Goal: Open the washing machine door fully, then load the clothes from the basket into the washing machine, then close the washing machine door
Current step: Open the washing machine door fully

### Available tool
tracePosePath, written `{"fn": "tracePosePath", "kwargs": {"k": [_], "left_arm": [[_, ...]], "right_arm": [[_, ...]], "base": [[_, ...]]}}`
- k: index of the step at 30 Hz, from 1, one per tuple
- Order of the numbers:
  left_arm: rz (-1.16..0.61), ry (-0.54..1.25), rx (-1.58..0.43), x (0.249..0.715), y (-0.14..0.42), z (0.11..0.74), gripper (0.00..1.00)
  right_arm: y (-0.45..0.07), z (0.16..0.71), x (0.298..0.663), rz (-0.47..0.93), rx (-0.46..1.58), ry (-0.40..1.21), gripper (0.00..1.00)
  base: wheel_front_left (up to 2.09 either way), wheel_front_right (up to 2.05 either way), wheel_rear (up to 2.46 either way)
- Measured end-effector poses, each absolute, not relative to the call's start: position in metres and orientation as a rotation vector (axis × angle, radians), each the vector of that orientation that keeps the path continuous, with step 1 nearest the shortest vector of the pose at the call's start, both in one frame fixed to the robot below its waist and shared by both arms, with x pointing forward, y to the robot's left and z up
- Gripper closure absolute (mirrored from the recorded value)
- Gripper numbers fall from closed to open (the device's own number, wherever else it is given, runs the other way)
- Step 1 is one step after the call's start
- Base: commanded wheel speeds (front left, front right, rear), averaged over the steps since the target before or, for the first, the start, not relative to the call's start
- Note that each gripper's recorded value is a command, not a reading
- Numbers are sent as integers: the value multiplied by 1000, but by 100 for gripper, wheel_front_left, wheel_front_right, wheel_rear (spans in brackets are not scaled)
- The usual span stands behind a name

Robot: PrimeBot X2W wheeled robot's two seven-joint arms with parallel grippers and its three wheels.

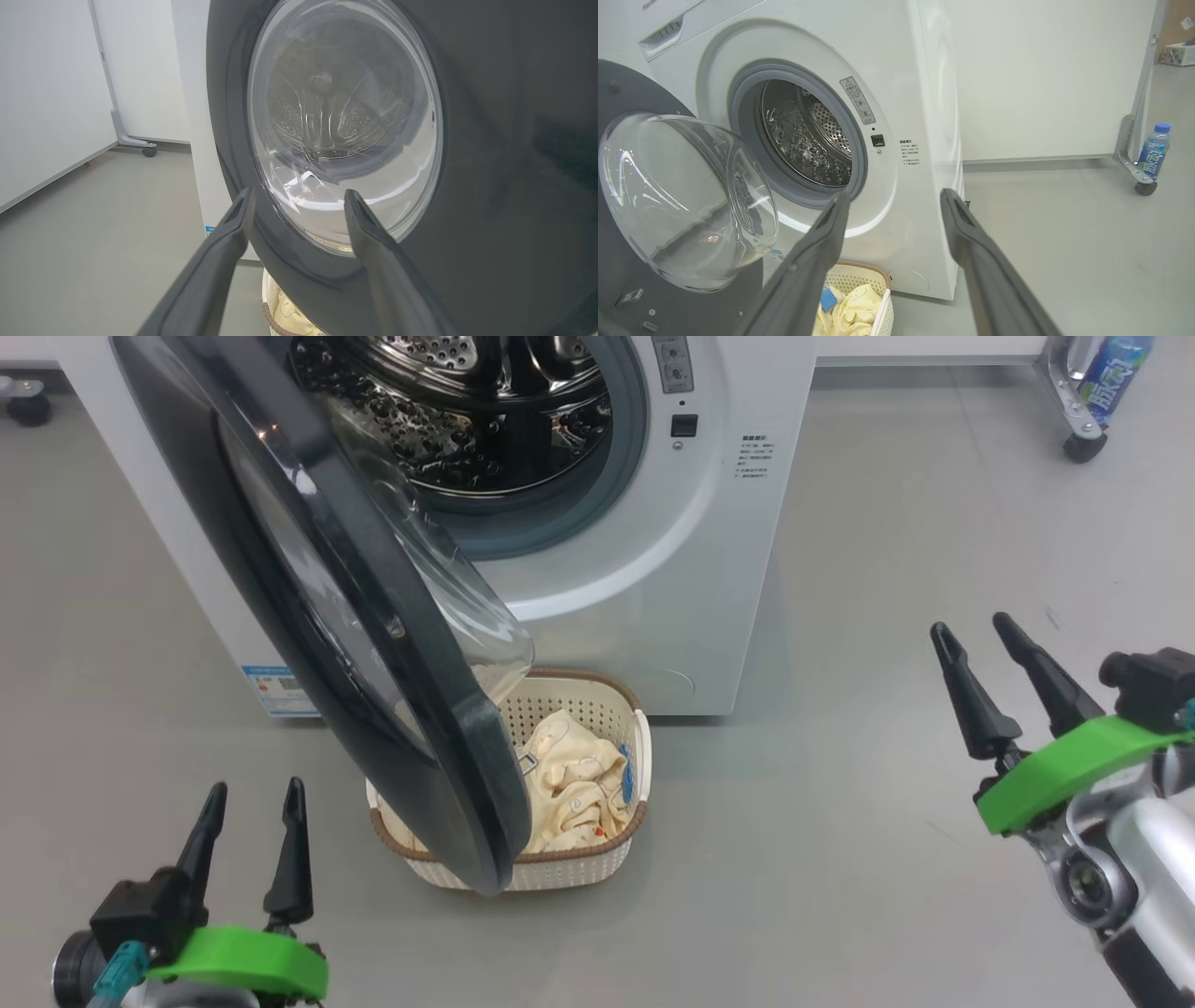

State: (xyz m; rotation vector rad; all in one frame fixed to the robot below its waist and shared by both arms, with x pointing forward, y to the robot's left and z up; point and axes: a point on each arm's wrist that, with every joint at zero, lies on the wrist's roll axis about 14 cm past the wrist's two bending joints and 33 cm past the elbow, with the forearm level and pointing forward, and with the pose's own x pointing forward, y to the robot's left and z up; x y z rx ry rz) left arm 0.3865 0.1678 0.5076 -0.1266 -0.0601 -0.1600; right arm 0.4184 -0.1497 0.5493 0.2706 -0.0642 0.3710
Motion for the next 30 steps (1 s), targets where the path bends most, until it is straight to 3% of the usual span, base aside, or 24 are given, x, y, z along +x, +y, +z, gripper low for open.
{"fn": "tracePosePath", "kwargs": {"k": [9, 30], "left_arm": [[-146, -60, -134, 378, 169, 506, 0], [-104, -71, -157, 359, 171, 506, 0]], "right_arm": [[-174, 527, 401, 255, 156, -70, 0], [-186, 508, 370, 151, 72, -62, 0]], "base": [[0, 0, 0], [0, 0, 0]]}}
